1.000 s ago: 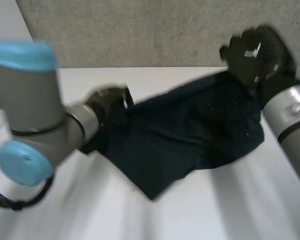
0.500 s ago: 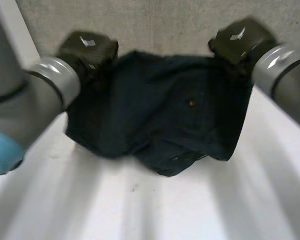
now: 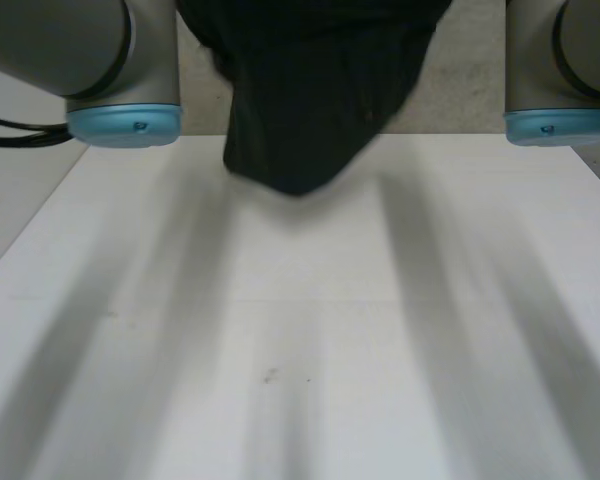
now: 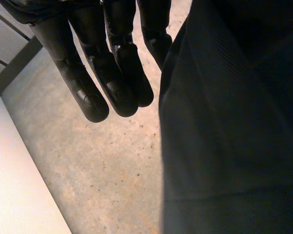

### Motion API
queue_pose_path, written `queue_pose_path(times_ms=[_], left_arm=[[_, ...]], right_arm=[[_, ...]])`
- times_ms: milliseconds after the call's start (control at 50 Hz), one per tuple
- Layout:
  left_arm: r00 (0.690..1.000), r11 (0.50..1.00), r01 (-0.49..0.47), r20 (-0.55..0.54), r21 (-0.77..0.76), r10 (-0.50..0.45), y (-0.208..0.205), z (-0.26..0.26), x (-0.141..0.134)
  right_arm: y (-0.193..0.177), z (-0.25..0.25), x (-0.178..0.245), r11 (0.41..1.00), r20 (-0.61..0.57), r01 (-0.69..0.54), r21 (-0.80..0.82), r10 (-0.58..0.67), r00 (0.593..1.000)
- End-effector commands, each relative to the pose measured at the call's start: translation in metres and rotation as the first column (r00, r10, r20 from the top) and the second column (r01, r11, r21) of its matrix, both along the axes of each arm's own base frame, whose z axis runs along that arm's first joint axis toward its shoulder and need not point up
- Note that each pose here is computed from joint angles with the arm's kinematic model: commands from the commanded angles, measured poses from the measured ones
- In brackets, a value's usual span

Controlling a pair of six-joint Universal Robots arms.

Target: Fold the shorts.

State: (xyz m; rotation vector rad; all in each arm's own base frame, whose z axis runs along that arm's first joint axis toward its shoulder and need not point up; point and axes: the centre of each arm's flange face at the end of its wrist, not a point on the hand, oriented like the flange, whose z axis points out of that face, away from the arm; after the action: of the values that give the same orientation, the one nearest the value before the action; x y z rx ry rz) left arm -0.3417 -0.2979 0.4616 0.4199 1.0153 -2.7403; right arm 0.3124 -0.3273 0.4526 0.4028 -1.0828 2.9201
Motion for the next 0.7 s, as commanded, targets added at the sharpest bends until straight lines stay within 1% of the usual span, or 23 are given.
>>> queue_pose_path(times_ms=[20,40,60,100,120,180,200,260,280,340,360,420,440,520,580,620,640,660,700], left_arm=[[0.997,0.982,0.060,0.037,0.178,-0.067,0.026,-0.041,0.015],[0.996,0.976,0.065,0.044,0.207,-0.075,0.027,-0.051,0.016],[0.994,0.958,0.074,0.060,0.277,-0.094,0.029,-0.074,0.017],[0.991,0.938,0.077,0.076,0.337,-0.109,0.032,-0.096,0.019],[0.988,0.911,0.071,0.100,0.406,-0.122,0.034,-0.123,0.020],[0.980,0.863,0.055,0.139,0.502,-0.143,0.040,-0.163,0.024],[0.973,0.829,0.037,0.168,0.558,-0.156,0.045,-0.188,0.027],[0.959,0.770,0.005,0.216,0.638,-0.185,0.054,-0.229,0.029],[0.946,0.728,-0.018,0.247,0.685,-0.210,0.060,-0.255,0.030],[0.924,0.673,-0.045,0.287,0.738,-0.252,0.072,-0.287,0.029],[0.913,0.648,-0.058,0.304,0.759,-0.274,0.080,-0.301,0.029],[0.900,0.623,-0.077,0.323,0.778,-0.292,0.087,-0.313,0.032],[0.896,0.613,-0.085,0.329,0.786,-0.297,0.091,-0.316,0.034],[0.893,0.601,-0.102,0.340,0.793,-0.296,0.097,-0.321,0.040],[0.897,0.602,-0.107,0.339,0.791,-0.285,0.095,-0.320,0.042],[0.906,0.604,-0.121,0.336,0.788,-0.257,0.088,-0.319,0.048],[0.911,0.602,-0.128,0.334,0.788,-0.244,0.085,-0.319,0.050],[0.919,0.592,-0.154,0.334,0.791,-0.208,0.076,-0.320,0.059],[0.924,0.579,-0.182,0.339,0.795,-0.175,0.069,-0.323,0.068]], right_arm=[[0.006,-0.047,0.001,0.981,-0.122,-0.009,0.193,0.033,0.992],[0.006,-0.066,0.001,0.966,-0.160,-0.006,0.258,0.049,0.986],[0.008,-0.075,0.003,0.957,-0.179,-0.007,0.291,0.062,0.982],[0.010,-0.094,0.003,0.935,-0.214,-0.003,0.354,0.085,0.973],[0.013,-0.118,0.003,0.904,-0.249,0.001,0.427,0.117,0.962],[0.021,-0.156,0.001,0.848,-0.303,0.018,0.530,0.170,0.938],[0.027,-0.182,0.000,0.805,-0.330,0.034,0.592,0.204,0.922],[0.039,-0.218,-0.001,0.745,-0.360,0.053,0.665,0.257,0.897],[0.045,-0.241,-0.002,0.705,-0.377,0.076,0.706,0.283,0.882],[0.053,-0.264,-0.007,0.657,-0.391,0.100,0.747,0.312,0.866],[0.058,-0.273,-0.011,0.634,-0.393,0.106,0.766,0.331,0.858],[0.067,-0.285,-0.013,0.602,-0.391,0.103,0.792,0.370,0.843],[0.073,-0.293,-0.015,0.582,-0.389,0.102,0.807,0.394,0.833],[0.084,-0.302,-0.019,0.549,-0.382,0.097,0.830,0.434,0.816],[0.089,-0.302,-0.021,0.538,-0.376,0.094,0.837,0.442,0.814],[0.094,-0.300,-0.024,0.535,-0.372,0.092,0.840,0.444,0.815],[0.097,-0.298,-0.025,0.536,-0.367,0.085,0.840,0.445,0.817],[0.098,-0.297,-0.026,0.537,-0.367,0.087,0.839,0.442,0.819],[0.101,-0.296,-0.028,0.537,-0.367,0.088,0.839,0.438,0.821]])
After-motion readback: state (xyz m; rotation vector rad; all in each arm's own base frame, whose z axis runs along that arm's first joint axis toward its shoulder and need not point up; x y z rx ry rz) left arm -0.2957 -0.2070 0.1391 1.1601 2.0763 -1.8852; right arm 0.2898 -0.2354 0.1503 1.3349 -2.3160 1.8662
